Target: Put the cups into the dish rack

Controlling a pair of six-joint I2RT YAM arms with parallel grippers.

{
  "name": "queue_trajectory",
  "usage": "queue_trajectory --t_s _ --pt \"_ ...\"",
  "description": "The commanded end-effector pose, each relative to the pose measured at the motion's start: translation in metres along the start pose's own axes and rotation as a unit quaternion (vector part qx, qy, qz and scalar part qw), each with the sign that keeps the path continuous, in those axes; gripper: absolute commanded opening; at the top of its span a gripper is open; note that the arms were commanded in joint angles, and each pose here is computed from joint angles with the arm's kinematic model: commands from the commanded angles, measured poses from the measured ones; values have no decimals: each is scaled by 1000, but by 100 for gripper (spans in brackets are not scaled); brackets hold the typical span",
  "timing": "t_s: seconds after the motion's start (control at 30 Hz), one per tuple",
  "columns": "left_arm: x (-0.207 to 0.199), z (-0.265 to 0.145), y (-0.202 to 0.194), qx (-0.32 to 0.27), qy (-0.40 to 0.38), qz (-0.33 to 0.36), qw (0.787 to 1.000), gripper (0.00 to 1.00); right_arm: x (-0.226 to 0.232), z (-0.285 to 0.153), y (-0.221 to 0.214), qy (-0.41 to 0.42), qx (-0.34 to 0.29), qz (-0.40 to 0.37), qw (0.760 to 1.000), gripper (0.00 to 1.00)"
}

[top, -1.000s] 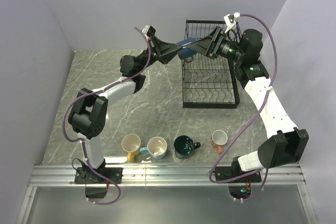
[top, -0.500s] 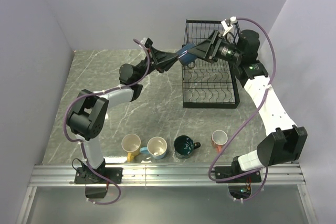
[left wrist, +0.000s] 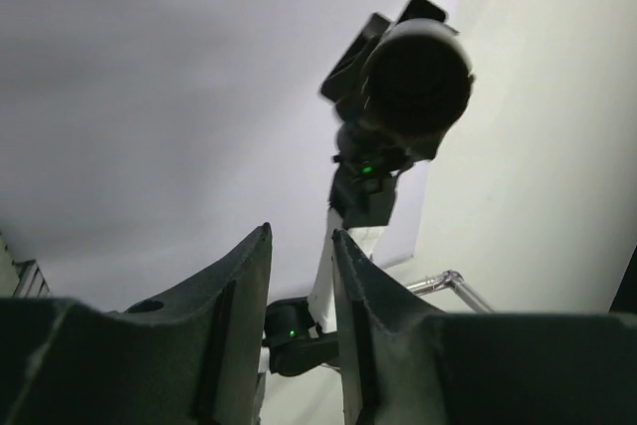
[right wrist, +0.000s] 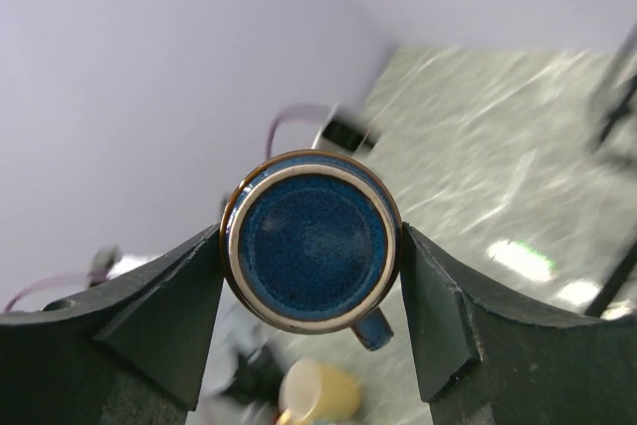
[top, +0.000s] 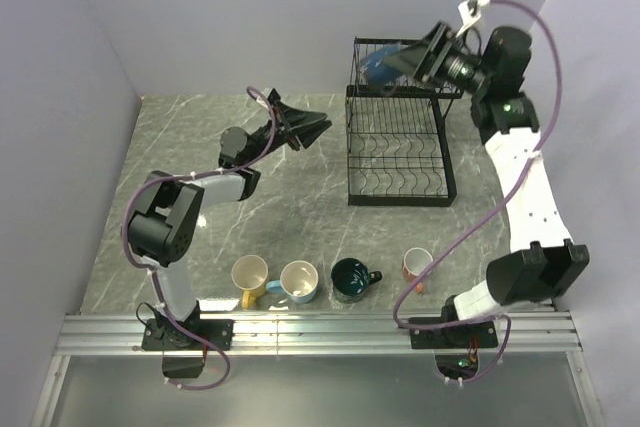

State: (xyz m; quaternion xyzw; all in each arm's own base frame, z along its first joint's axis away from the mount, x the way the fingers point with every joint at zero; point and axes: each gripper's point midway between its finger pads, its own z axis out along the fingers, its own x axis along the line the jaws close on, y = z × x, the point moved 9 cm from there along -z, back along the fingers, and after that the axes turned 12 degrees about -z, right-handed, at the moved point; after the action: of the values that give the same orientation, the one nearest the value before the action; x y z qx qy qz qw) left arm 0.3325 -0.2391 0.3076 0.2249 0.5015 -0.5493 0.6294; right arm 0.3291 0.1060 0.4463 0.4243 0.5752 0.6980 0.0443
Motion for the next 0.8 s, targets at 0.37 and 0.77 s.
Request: queue_trajectory --t_s 0.37,0.77 --pt "-4 -81 -6 -54 310 55 948 22 -71 26 70 -352 -69 -104 928 0" --pt "-21 -128 4 -186 535 142 811 29 -131 94 53 -438 -75 -115 888 0"
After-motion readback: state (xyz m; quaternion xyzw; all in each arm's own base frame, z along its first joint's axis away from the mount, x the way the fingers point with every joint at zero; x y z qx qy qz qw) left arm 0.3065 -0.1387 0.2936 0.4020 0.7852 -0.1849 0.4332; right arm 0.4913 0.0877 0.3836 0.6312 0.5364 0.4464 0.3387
